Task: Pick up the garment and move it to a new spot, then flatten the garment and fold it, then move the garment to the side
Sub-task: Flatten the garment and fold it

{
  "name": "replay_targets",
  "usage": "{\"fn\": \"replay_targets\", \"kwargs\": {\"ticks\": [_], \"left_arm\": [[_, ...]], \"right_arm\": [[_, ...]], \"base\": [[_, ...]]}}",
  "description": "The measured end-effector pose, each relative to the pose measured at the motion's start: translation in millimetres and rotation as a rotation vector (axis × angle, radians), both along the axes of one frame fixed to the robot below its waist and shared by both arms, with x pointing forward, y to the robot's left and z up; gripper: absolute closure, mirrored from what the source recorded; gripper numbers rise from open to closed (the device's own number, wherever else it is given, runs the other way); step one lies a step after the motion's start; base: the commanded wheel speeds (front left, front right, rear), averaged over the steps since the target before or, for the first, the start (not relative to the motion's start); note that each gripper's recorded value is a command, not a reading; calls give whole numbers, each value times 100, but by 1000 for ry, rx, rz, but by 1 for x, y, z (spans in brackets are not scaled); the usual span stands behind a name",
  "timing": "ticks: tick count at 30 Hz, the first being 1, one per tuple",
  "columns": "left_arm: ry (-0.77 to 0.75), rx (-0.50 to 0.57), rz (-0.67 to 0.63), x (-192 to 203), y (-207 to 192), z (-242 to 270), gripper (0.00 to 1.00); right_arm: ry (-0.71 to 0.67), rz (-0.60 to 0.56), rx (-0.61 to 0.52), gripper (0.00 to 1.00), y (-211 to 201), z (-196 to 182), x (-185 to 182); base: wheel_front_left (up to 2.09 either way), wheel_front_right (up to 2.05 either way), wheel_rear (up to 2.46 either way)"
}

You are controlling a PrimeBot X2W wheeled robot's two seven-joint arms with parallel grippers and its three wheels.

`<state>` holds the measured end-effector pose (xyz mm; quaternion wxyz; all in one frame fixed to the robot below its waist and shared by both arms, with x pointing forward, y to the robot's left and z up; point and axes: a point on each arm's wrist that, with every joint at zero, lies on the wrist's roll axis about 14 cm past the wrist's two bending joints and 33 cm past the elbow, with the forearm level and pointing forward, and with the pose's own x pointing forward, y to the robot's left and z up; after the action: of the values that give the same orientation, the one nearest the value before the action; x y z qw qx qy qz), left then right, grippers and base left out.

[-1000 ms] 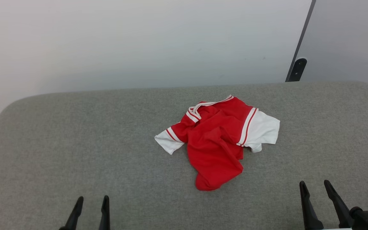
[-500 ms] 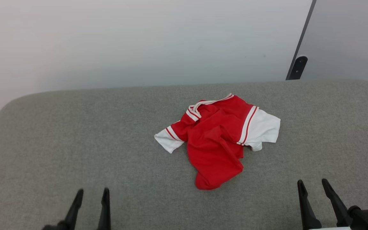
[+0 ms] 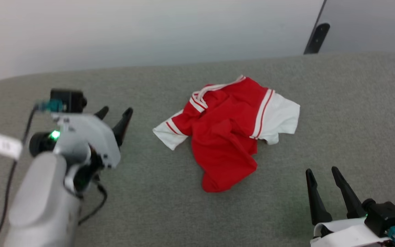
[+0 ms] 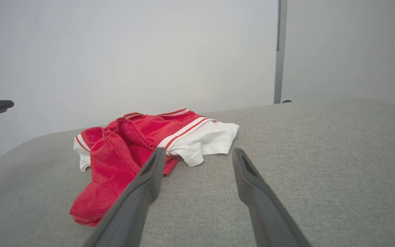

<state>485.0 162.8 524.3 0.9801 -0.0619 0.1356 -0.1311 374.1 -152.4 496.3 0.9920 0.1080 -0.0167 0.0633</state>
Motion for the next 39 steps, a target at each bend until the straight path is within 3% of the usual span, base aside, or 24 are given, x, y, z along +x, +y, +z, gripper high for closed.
{"fn": "replay_targets", "kwargs": {"ticks": [3,12,16,22,32,33,35,36,39], "left_arm": [[196,-63,-28,16,-10,-18,0],[665,22,-59,11,-18,-93,0],[731,49,-88,11,-30,-108,0],[760,-20,-132,18,-57,-114,0],[807,-9,-167,22,-69,-128,0],[809,2,-177,22,-71,-129,41],[811,10,-182,22,-73,-131,92],[812,8,-179,22,-72,-131,100],[809,-21,-180,22,-74,-130,100]], "right_arm": [[12,-12,5,0,-3,-6,4],[43,-65,11,0,-20,-18,4],[48,-86,7,0,-27,-20,4],[51,-106,1,0,-33,-21,5],[51,-119,5,0,-38,-21,8],[50,-120,4,0,-38,-21,9],[52,-125,6,0,-40,-22,9],[52,-128,8,0,-41,-22,9],[48,-131,9,0,-42,-21,10]], "base": [[0,0,0],[0,0,0],[0,0,0],[0,0,0],[0,0,0],[0,0,0],[0,0,0],[0,0,0],[0,0,0]]}}
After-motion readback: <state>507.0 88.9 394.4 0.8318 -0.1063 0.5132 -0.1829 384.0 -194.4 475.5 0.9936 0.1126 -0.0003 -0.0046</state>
